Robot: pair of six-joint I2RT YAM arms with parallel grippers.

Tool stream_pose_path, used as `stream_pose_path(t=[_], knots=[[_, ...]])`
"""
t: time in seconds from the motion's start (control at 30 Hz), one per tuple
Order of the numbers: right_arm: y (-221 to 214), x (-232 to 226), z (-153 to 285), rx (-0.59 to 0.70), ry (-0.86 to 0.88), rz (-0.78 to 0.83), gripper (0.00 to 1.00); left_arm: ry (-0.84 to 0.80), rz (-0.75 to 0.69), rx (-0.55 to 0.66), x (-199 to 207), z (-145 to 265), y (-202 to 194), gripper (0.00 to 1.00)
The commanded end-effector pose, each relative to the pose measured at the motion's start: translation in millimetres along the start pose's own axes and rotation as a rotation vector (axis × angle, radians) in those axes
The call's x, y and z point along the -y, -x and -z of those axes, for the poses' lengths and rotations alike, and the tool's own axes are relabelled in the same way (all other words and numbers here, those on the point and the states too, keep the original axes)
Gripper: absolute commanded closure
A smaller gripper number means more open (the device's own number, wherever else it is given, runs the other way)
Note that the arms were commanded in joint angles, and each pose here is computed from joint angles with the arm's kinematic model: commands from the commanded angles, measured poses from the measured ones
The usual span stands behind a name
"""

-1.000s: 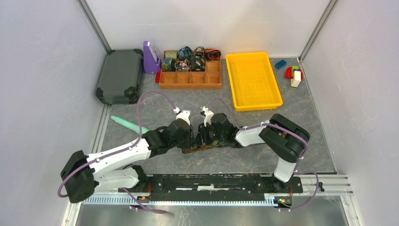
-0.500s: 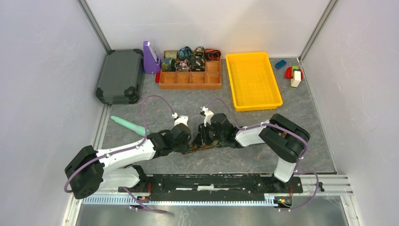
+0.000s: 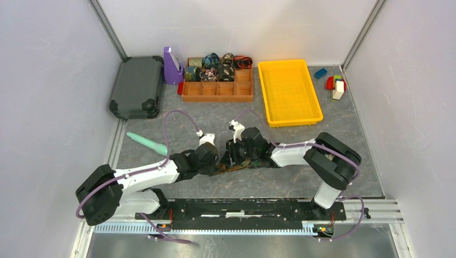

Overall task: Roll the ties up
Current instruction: Roll the tie at the center of the board.

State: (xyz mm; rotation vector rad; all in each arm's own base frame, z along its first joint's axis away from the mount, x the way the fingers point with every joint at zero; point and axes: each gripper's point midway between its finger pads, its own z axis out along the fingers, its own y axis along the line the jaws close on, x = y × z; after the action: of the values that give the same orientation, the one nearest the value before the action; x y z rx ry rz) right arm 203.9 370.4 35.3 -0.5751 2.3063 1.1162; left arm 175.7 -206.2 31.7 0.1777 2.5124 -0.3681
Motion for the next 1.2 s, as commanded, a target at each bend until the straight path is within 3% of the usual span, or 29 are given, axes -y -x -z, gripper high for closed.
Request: stream_pose_path(t=[0.0, 0.27, 0.43, 0.77, 0.9, 1.03, 1.17], knots=[[41, -30, 15, 0.1, 0.038, 0.084, 0.57, 0.011, 0.034, -0.007, -2, -5, -4, 0.8], [21, -46, 18, 0.073, 0.057, 0.095, 0.64, 0.016, 0.034, -0.005, -3, -4, -3, 0.8], [5, -35, 11, 0.041, 0.04, 0.071, 0.7, 0.014, 0.036, 0.003, -2, -1, 1, 0.8], [-30, -10, 2, -0.024, -0.002, 0.039, 0.73, 0.014, 0.023, 0.031, 5, 8, 18, 0.78], [-40, -3, 2, -0.04, -0.015, 0.031, 0.74, 0.026, 0.006, 0.05, 7, 19, 32, 0.65], [-46, 2, 3, -0.05, -0.025, 0.028, 0.75, 0.073, 0.01, 0.077, -2, 33, 41, 0.42], [-51, 6, 3, -0.058, -0.031, 0.022, 0.75, 0.084, 0.036, 0.094, -12, 45, 39, 0.36]])
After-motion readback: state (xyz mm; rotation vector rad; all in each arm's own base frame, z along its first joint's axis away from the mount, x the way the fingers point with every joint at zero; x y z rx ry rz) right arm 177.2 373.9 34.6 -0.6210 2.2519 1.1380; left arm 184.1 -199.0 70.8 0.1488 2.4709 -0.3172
